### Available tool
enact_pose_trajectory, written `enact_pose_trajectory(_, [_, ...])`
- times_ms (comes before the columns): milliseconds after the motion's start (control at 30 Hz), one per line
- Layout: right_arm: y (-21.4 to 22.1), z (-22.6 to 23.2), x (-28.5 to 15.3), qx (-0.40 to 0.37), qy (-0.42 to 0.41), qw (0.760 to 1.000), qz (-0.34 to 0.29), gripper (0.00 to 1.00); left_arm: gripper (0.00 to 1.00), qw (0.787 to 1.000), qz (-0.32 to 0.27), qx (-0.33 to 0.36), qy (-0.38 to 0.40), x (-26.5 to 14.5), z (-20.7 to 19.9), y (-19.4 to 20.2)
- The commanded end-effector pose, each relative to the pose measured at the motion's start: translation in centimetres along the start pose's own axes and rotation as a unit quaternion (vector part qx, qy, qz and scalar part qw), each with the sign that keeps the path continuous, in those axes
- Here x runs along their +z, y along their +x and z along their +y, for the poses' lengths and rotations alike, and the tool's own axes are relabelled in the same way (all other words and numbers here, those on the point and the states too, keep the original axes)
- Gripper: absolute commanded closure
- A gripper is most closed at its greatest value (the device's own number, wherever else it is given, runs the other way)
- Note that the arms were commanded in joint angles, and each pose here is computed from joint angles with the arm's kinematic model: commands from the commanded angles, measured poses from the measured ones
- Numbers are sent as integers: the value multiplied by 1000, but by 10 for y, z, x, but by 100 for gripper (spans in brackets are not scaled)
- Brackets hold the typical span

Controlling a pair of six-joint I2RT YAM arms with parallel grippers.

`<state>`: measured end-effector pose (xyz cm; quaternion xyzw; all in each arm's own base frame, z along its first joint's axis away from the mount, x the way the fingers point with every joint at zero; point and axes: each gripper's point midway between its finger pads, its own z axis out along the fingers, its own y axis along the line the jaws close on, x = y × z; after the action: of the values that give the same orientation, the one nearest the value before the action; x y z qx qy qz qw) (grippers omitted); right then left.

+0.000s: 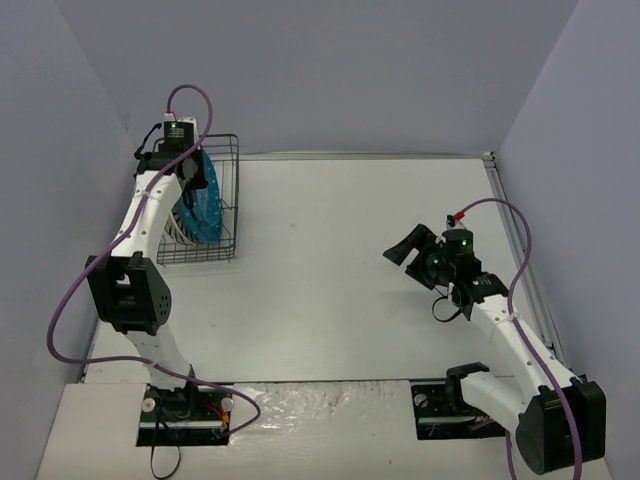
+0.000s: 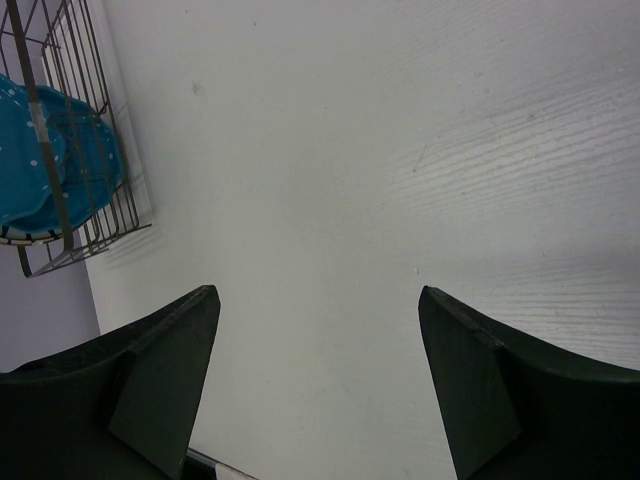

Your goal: Load the plates into the dish rack

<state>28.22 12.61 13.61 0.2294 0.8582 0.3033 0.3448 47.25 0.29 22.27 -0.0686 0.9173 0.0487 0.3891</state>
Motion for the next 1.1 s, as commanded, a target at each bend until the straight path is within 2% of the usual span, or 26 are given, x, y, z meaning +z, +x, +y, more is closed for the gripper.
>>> enact_pose_trajectory(0, [-11, 13, -1, -11, -25, 999, -23, 23, 100, 994, -108, -22, 2, -23, 5, -65])
enact_pose_trajectory(1067, [-9, 14, -1, -7, -32, 999, -23, 23, 100, 999, -42, -15, 27, 18, -19, -28])
